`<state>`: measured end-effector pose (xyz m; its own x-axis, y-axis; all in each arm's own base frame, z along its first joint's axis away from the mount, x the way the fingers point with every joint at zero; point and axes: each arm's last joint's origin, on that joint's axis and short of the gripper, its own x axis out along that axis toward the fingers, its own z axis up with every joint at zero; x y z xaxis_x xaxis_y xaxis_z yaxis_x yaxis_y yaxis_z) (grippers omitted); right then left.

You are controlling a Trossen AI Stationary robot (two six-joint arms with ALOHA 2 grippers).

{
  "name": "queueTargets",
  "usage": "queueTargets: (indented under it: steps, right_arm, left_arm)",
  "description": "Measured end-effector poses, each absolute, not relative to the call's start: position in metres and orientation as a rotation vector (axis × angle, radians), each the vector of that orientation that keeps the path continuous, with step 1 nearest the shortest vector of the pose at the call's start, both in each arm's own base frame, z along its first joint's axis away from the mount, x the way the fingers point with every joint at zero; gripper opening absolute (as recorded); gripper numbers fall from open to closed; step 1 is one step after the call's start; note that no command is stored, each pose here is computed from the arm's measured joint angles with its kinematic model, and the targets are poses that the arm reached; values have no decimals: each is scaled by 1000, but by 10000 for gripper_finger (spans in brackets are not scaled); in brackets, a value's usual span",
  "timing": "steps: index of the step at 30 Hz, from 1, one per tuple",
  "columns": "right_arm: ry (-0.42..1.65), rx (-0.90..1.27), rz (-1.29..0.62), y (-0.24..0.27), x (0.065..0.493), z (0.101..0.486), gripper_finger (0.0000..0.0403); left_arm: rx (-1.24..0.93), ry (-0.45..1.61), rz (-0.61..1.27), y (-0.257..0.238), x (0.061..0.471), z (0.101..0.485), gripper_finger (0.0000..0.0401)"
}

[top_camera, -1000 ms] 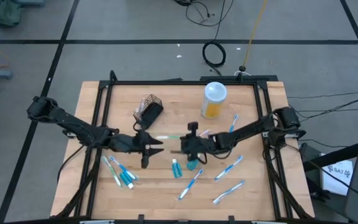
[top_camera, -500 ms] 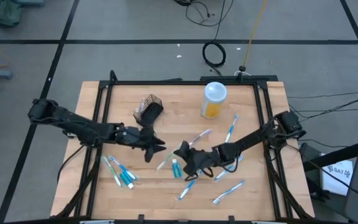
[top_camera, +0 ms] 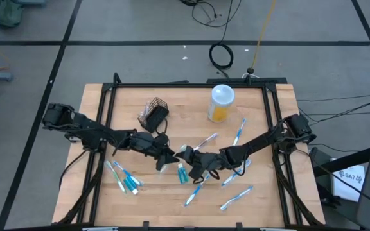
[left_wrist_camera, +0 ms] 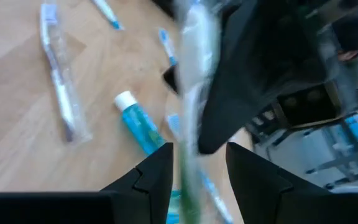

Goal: Pick & Place toothbrushing station
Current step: Put the top right green toothbrush into the black wire organizer

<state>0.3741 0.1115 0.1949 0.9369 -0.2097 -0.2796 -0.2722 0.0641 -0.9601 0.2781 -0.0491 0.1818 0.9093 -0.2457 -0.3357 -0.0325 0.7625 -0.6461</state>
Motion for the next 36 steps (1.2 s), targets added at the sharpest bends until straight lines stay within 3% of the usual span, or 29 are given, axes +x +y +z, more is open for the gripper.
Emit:
queueTargets:
  steps: [6,18,27,36]
  right_arm:
    - [399,-1520,56,112,374,194,0]
    - [395,-1388,32,113,373,194,0]
    - [389,-1319,16,112,374,194,28]
    - [391,-1286,-37,112,374,196,60]
  left_arm:
    - [-687,418,-147,-49,278,183,143]
    - [-675,423,-147,-49,278,182,27]
    - [-664,421,-148,-49,278,182,48]
    - [-643,406,-152,-47,276,187,21]
